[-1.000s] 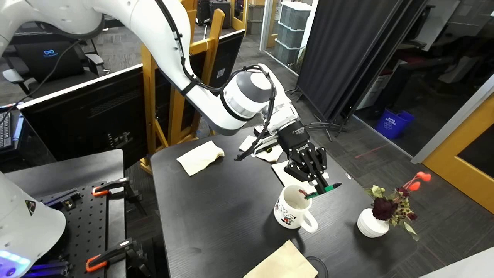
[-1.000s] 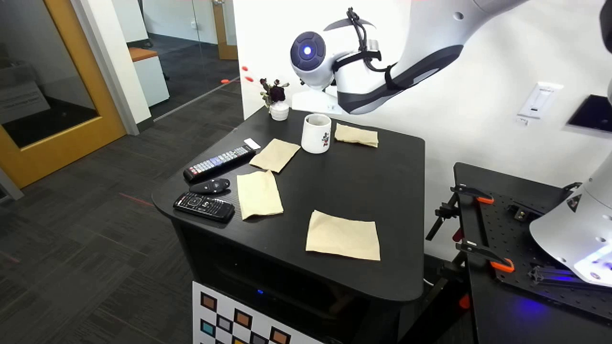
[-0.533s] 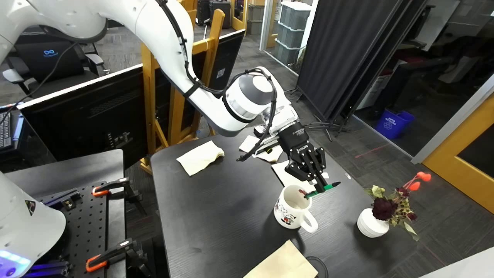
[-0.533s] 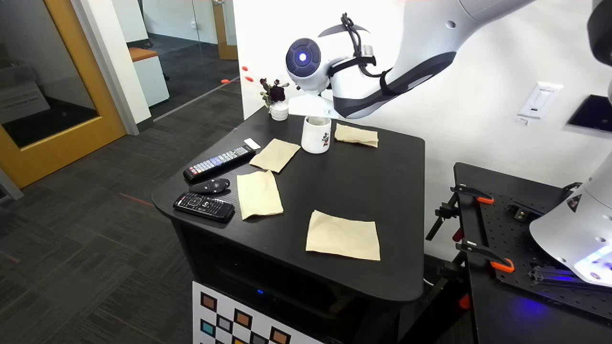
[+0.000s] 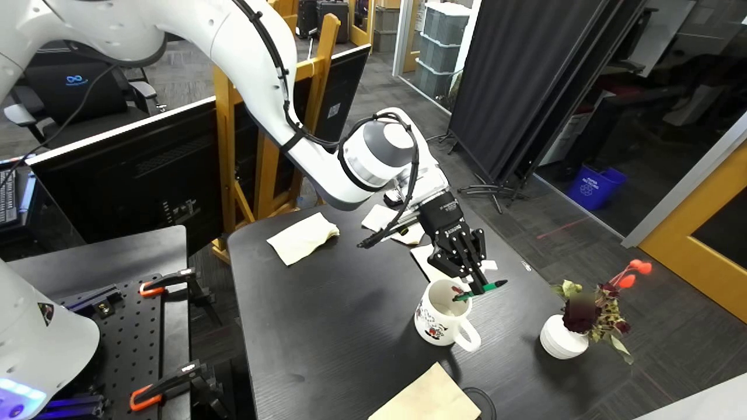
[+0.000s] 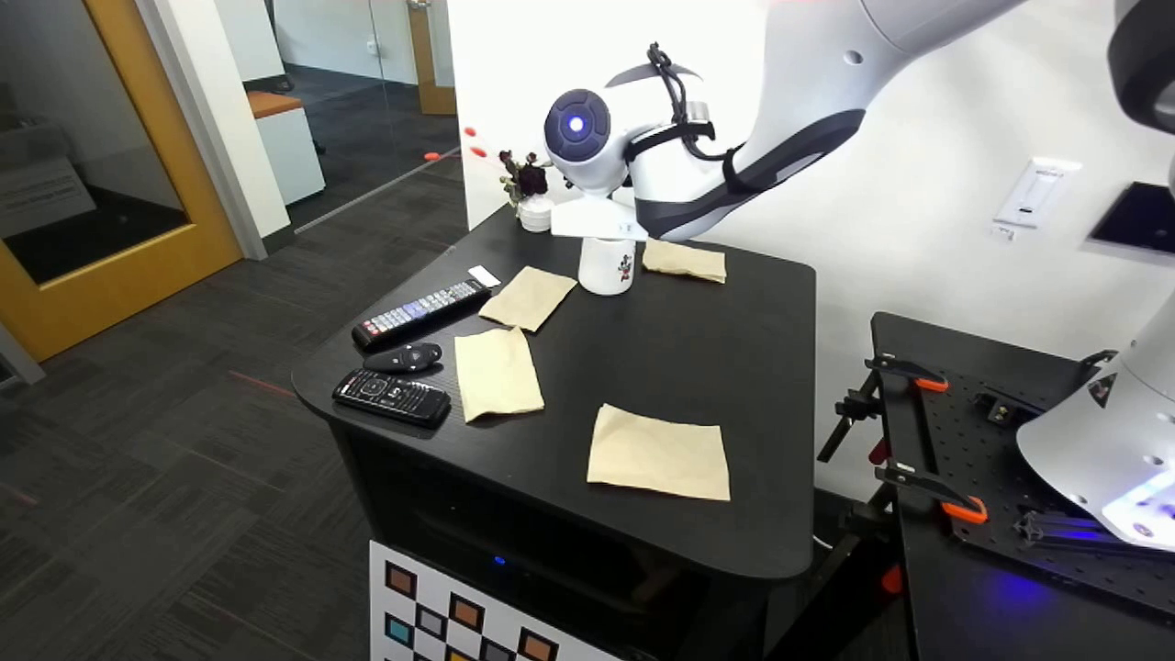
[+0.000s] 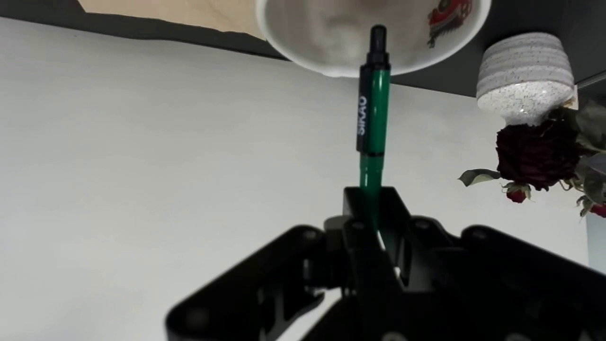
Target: Put the pen in the mug
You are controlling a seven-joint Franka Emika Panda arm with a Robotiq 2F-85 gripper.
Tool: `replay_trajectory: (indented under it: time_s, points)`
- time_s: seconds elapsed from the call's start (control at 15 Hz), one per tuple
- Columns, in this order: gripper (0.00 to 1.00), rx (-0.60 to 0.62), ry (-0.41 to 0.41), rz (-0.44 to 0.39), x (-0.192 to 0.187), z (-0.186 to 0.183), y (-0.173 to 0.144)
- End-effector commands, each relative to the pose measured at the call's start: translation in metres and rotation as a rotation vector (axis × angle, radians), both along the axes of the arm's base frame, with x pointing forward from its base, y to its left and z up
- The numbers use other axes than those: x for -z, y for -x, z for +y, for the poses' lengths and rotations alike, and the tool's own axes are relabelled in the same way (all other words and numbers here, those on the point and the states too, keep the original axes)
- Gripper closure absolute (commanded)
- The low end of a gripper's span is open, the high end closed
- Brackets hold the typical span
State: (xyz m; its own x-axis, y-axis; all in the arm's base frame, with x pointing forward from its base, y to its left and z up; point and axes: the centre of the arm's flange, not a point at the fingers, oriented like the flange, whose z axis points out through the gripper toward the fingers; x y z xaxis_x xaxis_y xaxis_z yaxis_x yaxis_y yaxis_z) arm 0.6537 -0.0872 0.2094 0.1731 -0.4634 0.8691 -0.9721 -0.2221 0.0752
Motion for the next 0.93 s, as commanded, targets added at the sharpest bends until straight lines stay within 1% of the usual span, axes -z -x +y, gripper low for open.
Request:
replay_trajectory:
  time_s: [0.0, 0.33, 0.6, 0.67, 0.73, 0.8, 0.87]
  points:
    - [0.97, -0.030, -0.026, 0.036, -0.005, 0.001, -0.005]
    - [0.97, -0.065, -0.053, 0.088, 0.001, 0.007, -0.001]
    - [0.97, -0.107, -0.097, 0.133, 0.003, 0.016, 0.003]
    - [0.77, -0.111, -0.099, 0.140, 0.003, 0.019, 0.003]
    - [0.62, -0.115, -0.099, 0.143, 0.001, 0.021, 0.004]
    - [0.57, -0.113, -0.101, 0.139, 0.000, 0.022, 0.004]
    - [0.48, -0.111, -0.101, 0.135, -0.003, 0.023, 0.005]
